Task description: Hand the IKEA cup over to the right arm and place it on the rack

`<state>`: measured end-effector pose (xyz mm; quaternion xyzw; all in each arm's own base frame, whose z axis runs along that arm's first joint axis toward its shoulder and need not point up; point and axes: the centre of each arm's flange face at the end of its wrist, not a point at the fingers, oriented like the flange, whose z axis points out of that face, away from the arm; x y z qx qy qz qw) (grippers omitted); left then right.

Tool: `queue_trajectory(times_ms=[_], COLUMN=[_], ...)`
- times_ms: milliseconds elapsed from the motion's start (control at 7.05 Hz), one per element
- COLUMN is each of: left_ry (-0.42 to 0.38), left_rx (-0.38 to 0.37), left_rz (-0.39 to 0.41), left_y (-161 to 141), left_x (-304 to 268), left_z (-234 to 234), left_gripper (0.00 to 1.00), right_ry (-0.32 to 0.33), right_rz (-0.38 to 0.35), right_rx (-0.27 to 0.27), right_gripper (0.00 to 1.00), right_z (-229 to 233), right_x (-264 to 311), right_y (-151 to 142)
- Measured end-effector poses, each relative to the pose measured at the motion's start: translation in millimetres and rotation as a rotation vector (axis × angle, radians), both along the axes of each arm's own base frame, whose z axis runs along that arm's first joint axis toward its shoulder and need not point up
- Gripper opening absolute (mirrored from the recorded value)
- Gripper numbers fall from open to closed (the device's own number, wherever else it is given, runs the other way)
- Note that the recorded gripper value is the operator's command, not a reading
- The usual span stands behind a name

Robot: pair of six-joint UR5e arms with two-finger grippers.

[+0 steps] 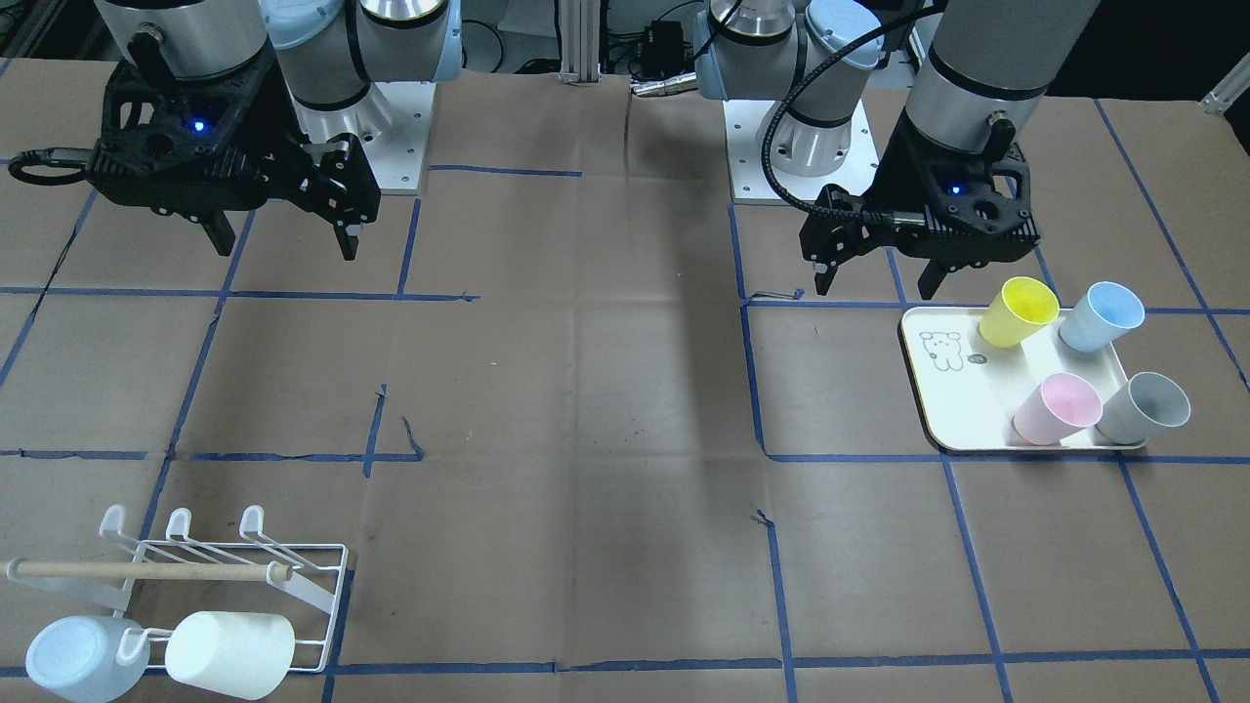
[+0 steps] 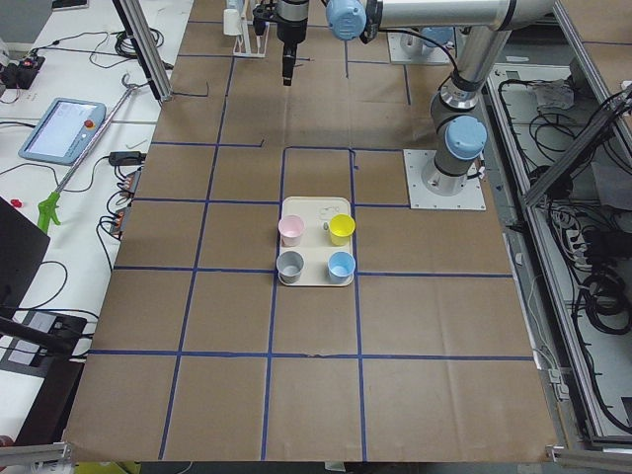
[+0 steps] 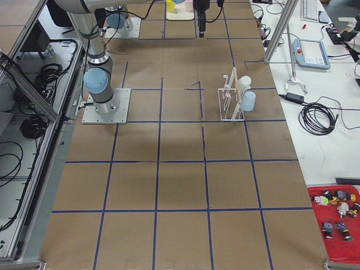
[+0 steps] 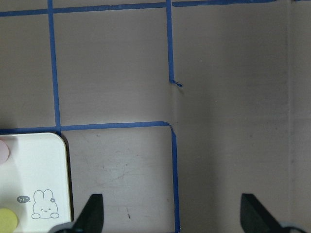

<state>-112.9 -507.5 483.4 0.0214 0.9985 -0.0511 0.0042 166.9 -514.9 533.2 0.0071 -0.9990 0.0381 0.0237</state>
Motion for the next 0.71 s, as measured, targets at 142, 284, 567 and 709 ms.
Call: queue_trajectory(times_ms=[142,284,567,709], left_ry=[0.000,0.000,0.000,0.000], left_rx=[0.000,0.001,0.002,0.002], left_rz=[0.000,0.000,0.000,0.000], left_y=[-0.1,0.0,0.0,0.0], left_x=[0.0,0.0,0.0,0.0], left_z=[-0.2,-0.5,-0.9,-0.9], left_gripper=[0.99,0.99,0.99,0.99], right_ry=[-0.001,-0.002,-0.003,-0.004], right_rz=[-0.002,-0.003,-0.005,-0.006], right_rx=[0.000,0.001,0.000,0.001], right_gripper=[1.00,1.00,1.00,1.00], right_z=[-0.4,-0.6,-0.4,-0.6], right_x=[0.0,0.1,0.3,0.3], right_y=[-0.5,-0.8,-0.7,-0.7])
